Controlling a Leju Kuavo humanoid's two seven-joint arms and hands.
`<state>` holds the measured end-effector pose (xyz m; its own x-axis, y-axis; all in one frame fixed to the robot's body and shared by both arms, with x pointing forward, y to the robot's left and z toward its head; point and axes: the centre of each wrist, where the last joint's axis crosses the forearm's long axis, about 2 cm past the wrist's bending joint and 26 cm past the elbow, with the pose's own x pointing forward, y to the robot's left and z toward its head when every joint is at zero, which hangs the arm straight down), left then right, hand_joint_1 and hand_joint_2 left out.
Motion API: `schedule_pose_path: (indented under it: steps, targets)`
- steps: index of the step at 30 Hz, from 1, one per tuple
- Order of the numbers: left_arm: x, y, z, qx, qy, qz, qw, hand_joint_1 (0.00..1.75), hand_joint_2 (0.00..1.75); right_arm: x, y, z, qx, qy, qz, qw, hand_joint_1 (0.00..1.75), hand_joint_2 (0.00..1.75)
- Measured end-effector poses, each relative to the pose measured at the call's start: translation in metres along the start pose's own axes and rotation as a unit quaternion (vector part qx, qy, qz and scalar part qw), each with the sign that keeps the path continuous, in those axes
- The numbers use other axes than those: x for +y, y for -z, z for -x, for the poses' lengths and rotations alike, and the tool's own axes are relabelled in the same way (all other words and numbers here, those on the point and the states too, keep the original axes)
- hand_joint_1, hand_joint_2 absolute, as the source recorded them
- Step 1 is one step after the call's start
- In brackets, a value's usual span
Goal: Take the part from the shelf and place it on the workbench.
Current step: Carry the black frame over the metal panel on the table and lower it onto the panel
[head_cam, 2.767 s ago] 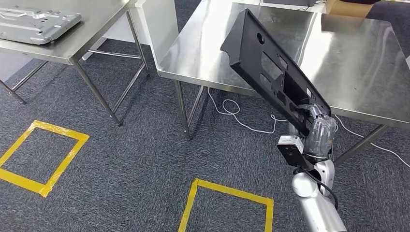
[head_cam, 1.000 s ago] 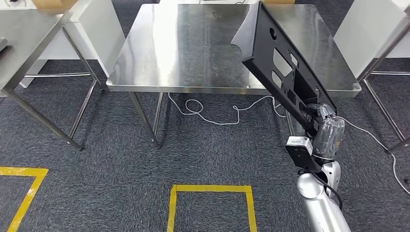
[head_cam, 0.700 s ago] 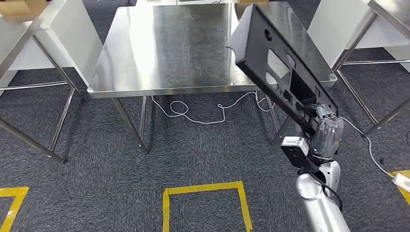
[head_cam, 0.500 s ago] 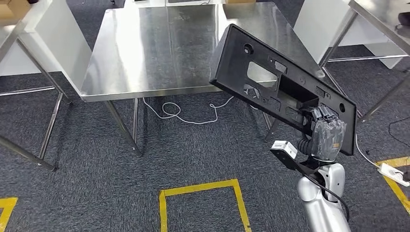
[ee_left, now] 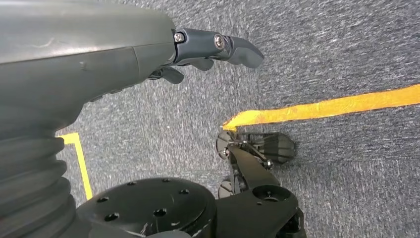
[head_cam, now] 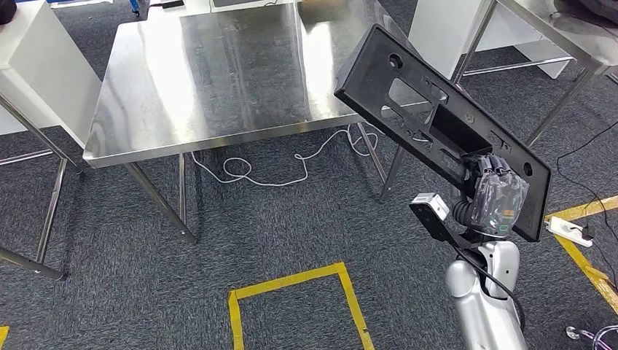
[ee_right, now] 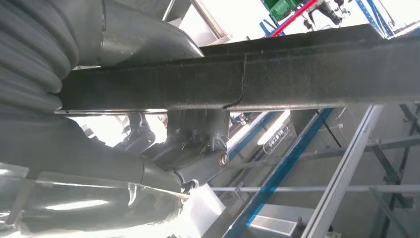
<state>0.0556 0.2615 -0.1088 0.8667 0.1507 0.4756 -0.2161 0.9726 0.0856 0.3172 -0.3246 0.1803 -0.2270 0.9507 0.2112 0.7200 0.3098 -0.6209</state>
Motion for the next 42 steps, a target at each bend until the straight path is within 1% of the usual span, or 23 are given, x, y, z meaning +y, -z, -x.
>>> schedule_pose_path:
  steps: [31,42]
  targets:
    - [0.000,0.000,0.001,0.000,-0.023,0.009,1.000,0.00,1.75,0.014,0.013,-0.008,-0.022,0.004,-0.014,1.000,1.75,1.75]
    - [-0.003,-0.001,0.003,0.001,-0.025,0.014,1.000,0.00,1.75,0.019,0.010,-0.009,-0.023,0.005,-0.026,0.999,1.75,1.75]
